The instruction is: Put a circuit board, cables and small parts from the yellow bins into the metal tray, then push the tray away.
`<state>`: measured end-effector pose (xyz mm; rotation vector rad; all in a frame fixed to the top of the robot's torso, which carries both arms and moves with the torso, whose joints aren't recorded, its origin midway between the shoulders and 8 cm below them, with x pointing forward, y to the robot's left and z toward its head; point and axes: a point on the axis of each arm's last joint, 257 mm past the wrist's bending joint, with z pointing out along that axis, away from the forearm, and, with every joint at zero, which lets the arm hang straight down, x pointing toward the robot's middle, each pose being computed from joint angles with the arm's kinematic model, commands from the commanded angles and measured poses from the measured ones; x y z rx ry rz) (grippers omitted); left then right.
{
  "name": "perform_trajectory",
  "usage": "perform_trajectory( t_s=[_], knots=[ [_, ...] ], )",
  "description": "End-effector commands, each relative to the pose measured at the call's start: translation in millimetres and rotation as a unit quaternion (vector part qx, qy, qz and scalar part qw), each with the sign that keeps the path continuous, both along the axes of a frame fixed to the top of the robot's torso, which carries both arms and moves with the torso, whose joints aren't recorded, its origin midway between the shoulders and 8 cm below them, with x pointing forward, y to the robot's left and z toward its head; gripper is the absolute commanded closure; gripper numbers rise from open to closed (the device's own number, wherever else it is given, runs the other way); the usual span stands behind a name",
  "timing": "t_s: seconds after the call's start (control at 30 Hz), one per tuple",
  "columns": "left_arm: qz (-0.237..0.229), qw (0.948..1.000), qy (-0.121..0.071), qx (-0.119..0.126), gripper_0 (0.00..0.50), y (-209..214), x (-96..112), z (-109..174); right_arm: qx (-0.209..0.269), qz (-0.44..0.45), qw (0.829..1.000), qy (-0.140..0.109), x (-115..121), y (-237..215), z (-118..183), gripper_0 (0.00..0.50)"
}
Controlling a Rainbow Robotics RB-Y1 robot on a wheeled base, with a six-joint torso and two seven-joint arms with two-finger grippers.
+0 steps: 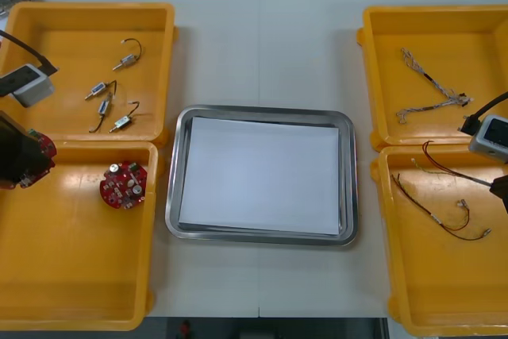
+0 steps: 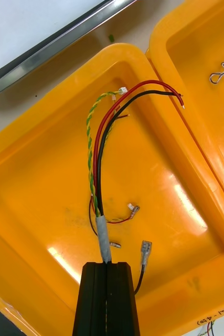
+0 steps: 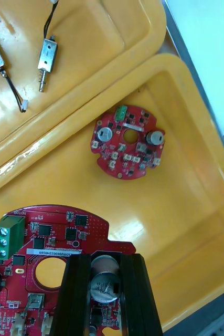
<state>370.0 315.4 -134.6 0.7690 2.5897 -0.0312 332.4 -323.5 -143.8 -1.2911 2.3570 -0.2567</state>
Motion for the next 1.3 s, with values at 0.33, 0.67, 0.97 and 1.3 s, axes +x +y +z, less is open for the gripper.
perform_trajectory(
  t_s=[0.33,0.67,0.97,1.3],
  knots=[
    [0.029,0.9984,0.006,-0.049,0.5,-75.6,13.8,15.1,-0.013,-0.004,1.0,-0.012,2.4,0.0,11.1,0.5],
    [0.035,0.9949,0.033,-0.089,0.5,-140.4,11.2,4.4,-0.013,-0.011,1.0,-0.013,3.1,-1.6,11.7,0.5],
    [0.045,0.9919,0.043,-0.111,0.5,-191.2,6.9,-8.1,-0.012,-0.015,1.0,-0.015,3.6,-2.6,12.0,0.5],
    [0.057,0.9942,0.036,-0.083,0.5,-218.8,6.3,-39.1,-0.012,-0.019,1.0,-0.015,4.0,-3.2,12.2,0.5]
  ],
)
